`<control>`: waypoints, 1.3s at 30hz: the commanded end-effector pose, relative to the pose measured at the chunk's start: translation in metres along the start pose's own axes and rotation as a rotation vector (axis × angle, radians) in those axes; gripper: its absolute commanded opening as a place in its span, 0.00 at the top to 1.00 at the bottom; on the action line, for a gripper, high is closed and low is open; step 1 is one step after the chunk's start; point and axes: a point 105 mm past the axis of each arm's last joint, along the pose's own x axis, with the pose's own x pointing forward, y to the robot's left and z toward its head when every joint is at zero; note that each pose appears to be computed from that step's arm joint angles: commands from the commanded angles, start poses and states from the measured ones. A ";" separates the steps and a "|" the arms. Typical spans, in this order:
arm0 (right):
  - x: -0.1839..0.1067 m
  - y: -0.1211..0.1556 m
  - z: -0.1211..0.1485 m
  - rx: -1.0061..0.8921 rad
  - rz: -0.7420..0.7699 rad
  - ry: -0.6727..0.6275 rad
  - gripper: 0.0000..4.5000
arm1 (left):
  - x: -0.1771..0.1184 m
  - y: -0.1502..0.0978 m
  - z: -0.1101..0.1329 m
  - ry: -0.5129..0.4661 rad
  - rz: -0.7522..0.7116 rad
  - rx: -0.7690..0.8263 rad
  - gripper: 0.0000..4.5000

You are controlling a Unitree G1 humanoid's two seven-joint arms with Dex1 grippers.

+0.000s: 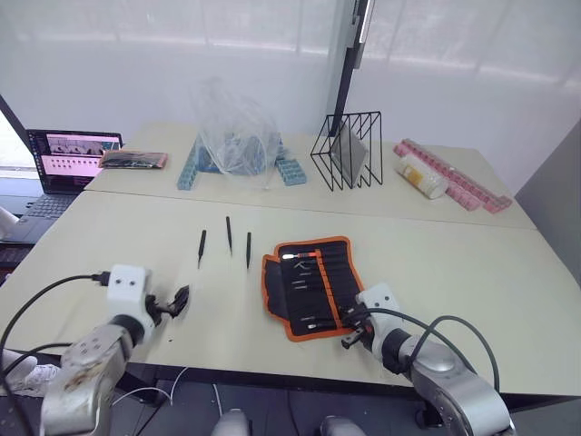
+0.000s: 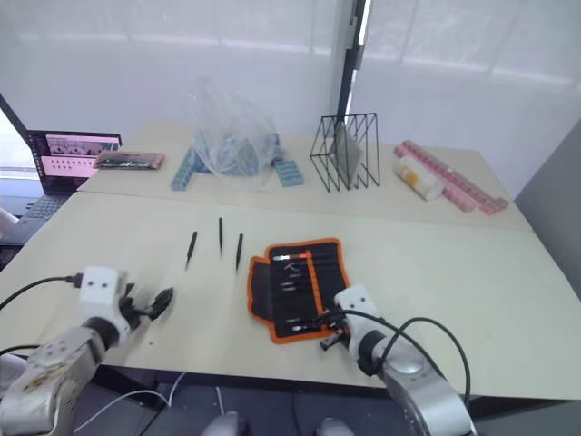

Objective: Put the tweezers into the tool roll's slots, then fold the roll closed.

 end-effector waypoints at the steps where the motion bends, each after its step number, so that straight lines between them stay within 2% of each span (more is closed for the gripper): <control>1: -0.003 0.004 -0.056 0.067 -0.010 0.189 1.00 | 0.016 -0.003 0.009 -0.031 0.010 0.022 0.01; 8: -0.005 0.001 -0.063 0.079 -0.053 0.153 1.00 | 0.055 -0.024 0.008 -0.010 -0.010 0.030 0.01; 13: -0.006 0.001 -0.067 0.086 -0.059 0.138 1.00 | 0.074 -0.026 0.004 0.011 0.002 0.022 0.01; 14: -0.007 0.001 -0.067 0.089 -0.061 0.133 1.00 | 0.076 -0.027 0.003 0.010 0.002 0.018 0.13; 16: -0.007 0.001 -0.067 0.098 -0.063 0.126 1.00 | 0.079 -0.030 0.003 0.006 -0.010 0.012 0.25; 21: -0.006 0.002 -0.066 0.127 -0.066 0.109 1.00 | 0.085 -0.039 0.002 -0.004 -0.056 0.010 0.62; 26: -0.006 0.000 -0.066 0.136 -0.072 0.091 1.00 | 0.087 -0.034 0.003 -0.019 -0.048 -0.002 0.98; 32: -0.007 0.000 -0.066 0.136 -0.068 0.085 1.00 | 0.078 -0.021 0.018 -0.083 -0.045 0.008 0.99; 37: -0.007 0.000 -0.066 0.134 -0.065 0.083 1.00 | 0.062 -0.010 0.050 -0.172 -0.086 0.067 0.99; 39: -0.007 0.001 -0.066 0.134 -0.064 0.083 1.00 | 0.049 -0.015 0.074 -0.236 -0.155 0.121 0.99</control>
